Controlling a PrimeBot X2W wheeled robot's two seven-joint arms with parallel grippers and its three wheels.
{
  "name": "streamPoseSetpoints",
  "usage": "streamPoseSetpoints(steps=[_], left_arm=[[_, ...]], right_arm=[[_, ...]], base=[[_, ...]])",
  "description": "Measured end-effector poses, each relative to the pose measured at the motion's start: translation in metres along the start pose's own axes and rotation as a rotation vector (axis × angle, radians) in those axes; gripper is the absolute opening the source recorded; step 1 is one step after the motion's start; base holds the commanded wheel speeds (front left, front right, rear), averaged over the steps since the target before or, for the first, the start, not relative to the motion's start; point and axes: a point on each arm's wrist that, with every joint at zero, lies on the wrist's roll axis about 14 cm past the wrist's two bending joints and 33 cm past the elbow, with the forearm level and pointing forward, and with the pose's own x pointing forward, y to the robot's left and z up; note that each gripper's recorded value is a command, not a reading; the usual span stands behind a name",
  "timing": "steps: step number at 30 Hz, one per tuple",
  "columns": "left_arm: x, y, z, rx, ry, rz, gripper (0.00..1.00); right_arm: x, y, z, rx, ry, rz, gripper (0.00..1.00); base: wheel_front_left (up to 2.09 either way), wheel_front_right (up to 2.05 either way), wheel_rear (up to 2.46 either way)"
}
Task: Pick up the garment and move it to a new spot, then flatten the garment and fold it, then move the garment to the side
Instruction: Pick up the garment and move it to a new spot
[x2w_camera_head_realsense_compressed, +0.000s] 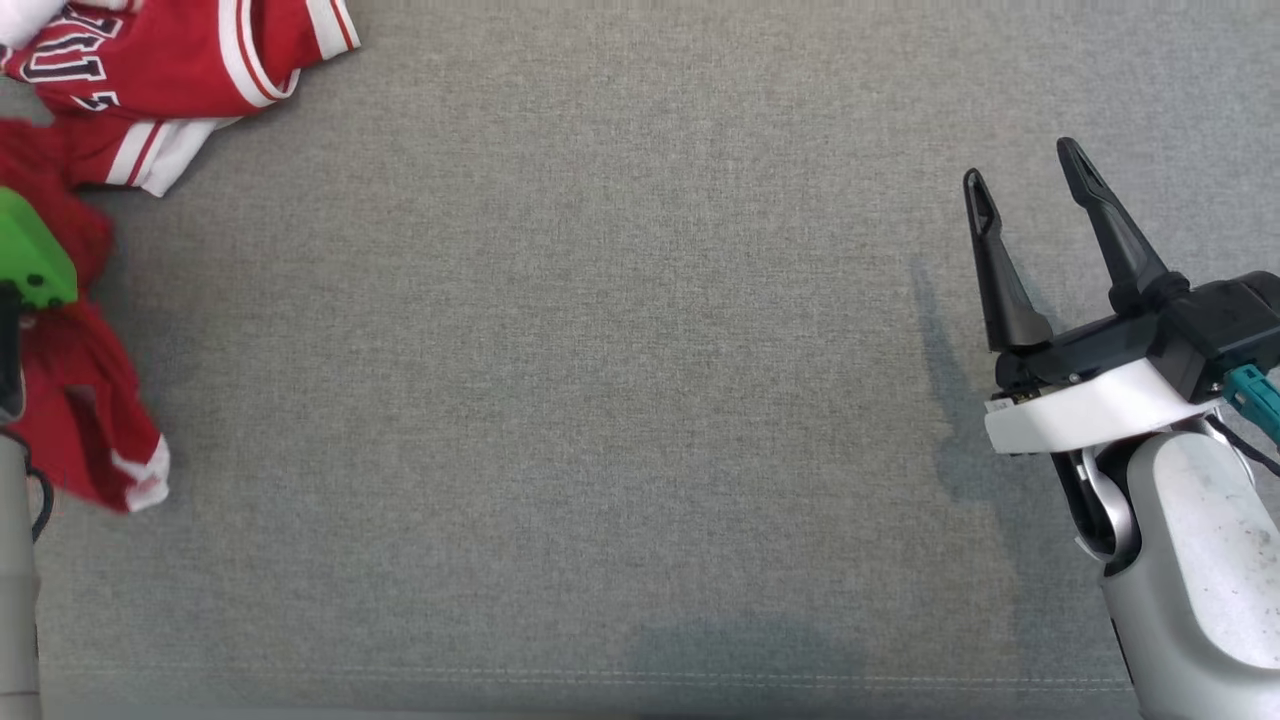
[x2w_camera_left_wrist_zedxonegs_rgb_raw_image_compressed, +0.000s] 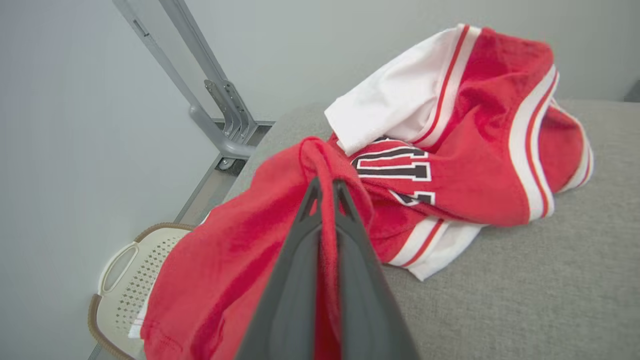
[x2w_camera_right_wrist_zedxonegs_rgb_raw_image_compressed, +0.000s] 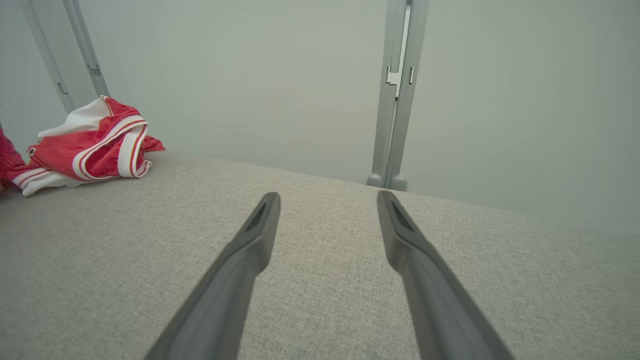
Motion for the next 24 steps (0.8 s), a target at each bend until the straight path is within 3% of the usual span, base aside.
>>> streamPoseSetpoints(steps=[10,24], left_arm=[[-0.046,-0.077,0.143,0.069,-0.454,-0.283,0.0],[-0.152,-0.18,0.225,0.027,-0.74,-0.62,0.0]], right_arm=[[-0.007,-0.004,0.042,0.044,-0.089,-0.072,1.0],[-0.065,-0.014,0.064,0.042,-0.093,-0.183,1.0]], base=[[0.0,0.0,0.0],[0.0,0.0,0.0]])
